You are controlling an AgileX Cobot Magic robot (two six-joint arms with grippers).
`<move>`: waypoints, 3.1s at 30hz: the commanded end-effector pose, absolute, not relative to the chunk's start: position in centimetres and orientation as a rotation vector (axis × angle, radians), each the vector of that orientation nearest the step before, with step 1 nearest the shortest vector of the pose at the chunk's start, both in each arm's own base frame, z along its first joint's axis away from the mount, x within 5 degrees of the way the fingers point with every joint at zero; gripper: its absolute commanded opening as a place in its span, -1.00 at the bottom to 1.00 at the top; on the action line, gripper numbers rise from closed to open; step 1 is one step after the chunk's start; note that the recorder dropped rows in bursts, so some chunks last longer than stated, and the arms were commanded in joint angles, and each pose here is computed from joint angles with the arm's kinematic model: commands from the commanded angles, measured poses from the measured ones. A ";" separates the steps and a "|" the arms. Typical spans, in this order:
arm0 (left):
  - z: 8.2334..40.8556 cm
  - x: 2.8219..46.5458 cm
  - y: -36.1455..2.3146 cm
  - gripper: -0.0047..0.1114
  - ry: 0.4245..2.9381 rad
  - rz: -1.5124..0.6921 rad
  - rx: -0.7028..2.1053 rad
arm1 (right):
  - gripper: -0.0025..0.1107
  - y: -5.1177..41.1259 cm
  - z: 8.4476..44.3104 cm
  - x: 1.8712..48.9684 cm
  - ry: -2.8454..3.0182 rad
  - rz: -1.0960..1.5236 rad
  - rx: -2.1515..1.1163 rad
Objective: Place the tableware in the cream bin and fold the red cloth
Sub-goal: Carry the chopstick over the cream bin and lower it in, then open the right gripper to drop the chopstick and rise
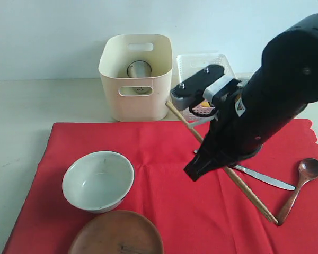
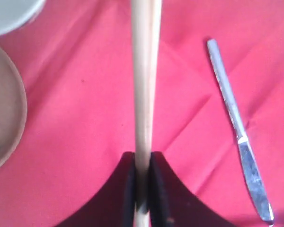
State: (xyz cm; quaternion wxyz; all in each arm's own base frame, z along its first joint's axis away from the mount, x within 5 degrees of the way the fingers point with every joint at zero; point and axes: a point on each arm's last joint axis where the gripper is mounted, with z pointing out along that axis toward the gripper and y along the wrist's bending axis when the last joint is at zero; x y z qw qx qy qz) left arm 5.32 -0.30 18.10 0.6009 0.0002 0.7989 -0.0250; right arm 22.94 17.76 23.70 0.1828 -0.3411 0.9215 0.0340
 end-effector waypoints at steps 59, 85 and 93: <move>18.1 5.3 -0.3 -0.92 1.836 -0.061 0.004 | -0.27 24.5 18.6 45.8 1.966 0.229 -0.621; 18.1 5.3 -0.3 -0.92 1.836 -0.061 0.004 | -0.32 19.6 31.8 36.9 2.379 0.109 -0.764; 18.1 5.3 -0.3 -0.92 1.836 -0.061 0.004 | -0.32 17.8 33.7 33.3 2.450 0.122 -0.772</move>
